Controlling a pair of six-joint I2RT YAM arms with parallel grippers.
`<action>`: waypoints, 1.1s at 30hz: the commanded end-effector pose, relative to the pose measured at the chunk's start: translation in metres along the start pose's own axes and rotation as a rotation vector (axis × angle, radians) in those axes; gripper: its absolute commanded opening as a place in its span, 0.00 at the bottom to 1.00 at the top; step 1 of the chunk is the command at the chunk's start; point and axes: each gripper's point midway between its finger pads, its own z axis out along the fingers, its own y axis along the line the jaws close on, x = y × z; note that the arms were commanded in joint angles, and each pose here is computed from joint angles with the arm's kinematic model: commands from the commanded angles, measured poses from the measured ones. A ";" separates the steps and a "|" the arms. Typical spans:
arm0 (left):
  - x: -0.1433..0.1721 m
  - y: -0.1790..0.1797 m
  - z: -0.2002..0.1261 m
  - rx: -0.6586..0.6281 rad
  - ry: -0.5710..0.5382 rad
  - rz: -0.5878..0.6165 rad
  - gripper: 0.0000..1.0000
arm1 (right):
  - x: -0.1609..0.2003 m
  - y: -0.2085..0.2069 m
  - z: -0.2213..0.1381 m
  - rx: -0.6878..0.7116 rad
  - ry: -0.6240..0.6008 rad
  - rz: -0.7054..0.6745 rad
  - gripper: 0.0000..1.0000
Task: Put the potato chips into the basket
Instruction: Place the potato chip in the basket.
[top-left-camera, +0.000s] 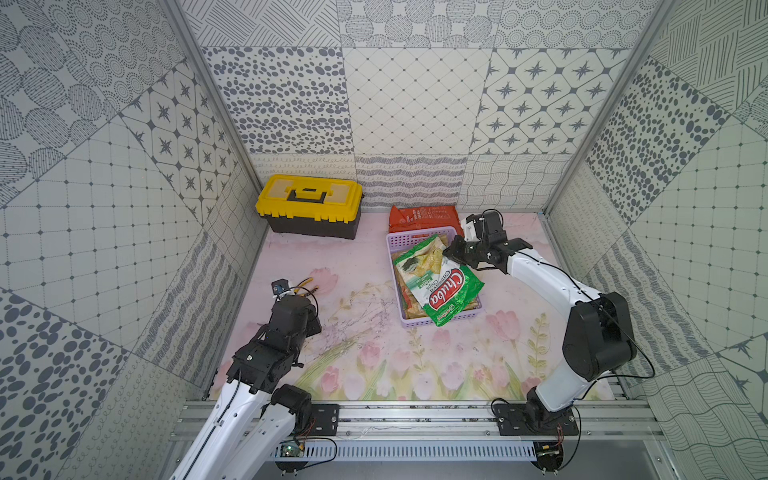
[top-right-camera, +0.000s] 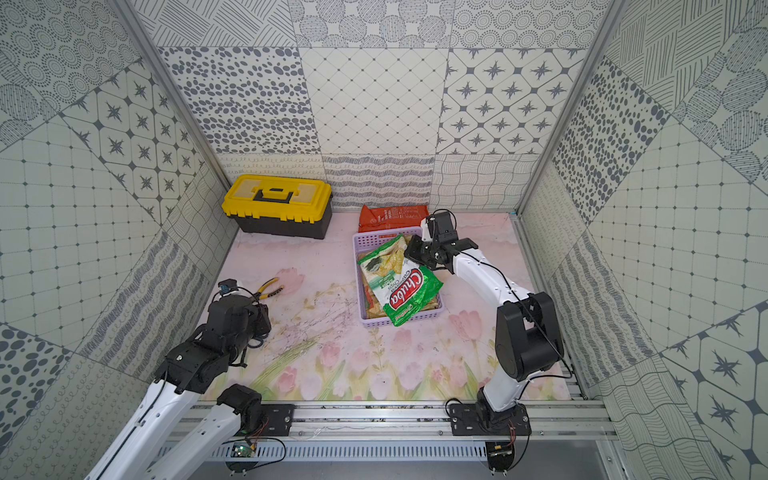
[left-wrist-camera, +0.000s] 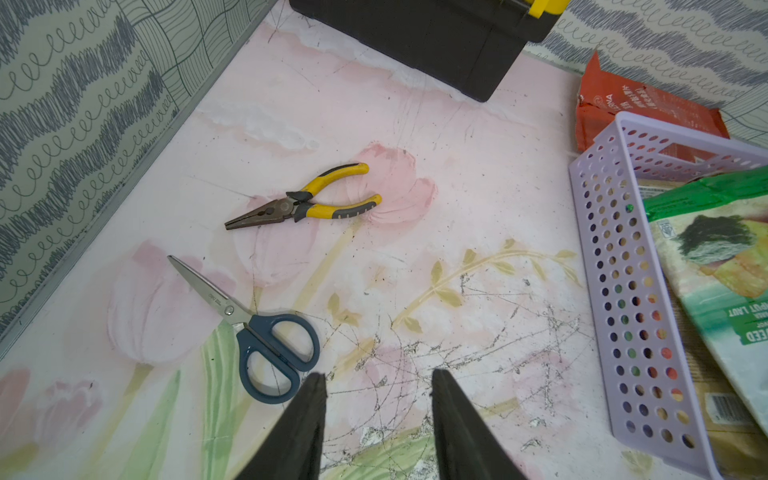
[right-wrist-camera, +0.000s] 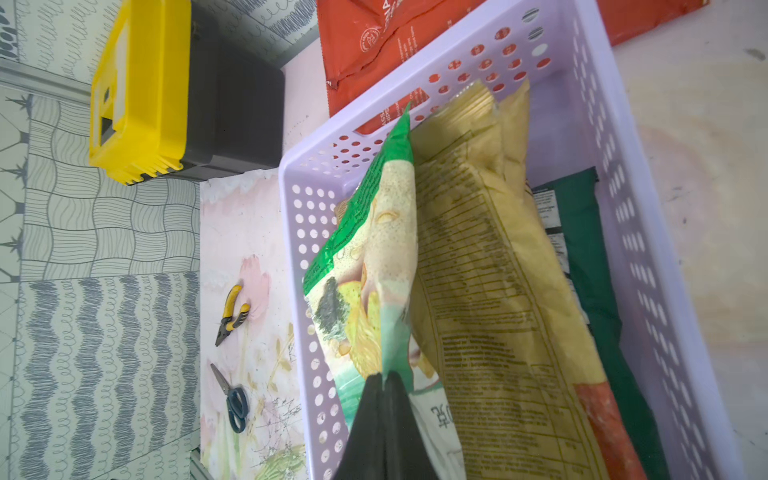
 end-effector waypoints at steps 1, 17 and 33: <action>0.002 0.003 0.000 -0.012 0.006 -0.010 0.46 | -0.038 0.066 -0.045 -0.170 -0.153 -0.042 0.00; 0.002 0.003 0.001 -0.015 0.008 -0.008 0.46 | -0.013 0.060 0.002 -0.235 -0.082 0.074 0.00; 0.002 0.002 0.001 -0.011 0.006 -0.006 0.46 | 0.004 -0.006 0.018 -0.059 -0.108 0.088 0.00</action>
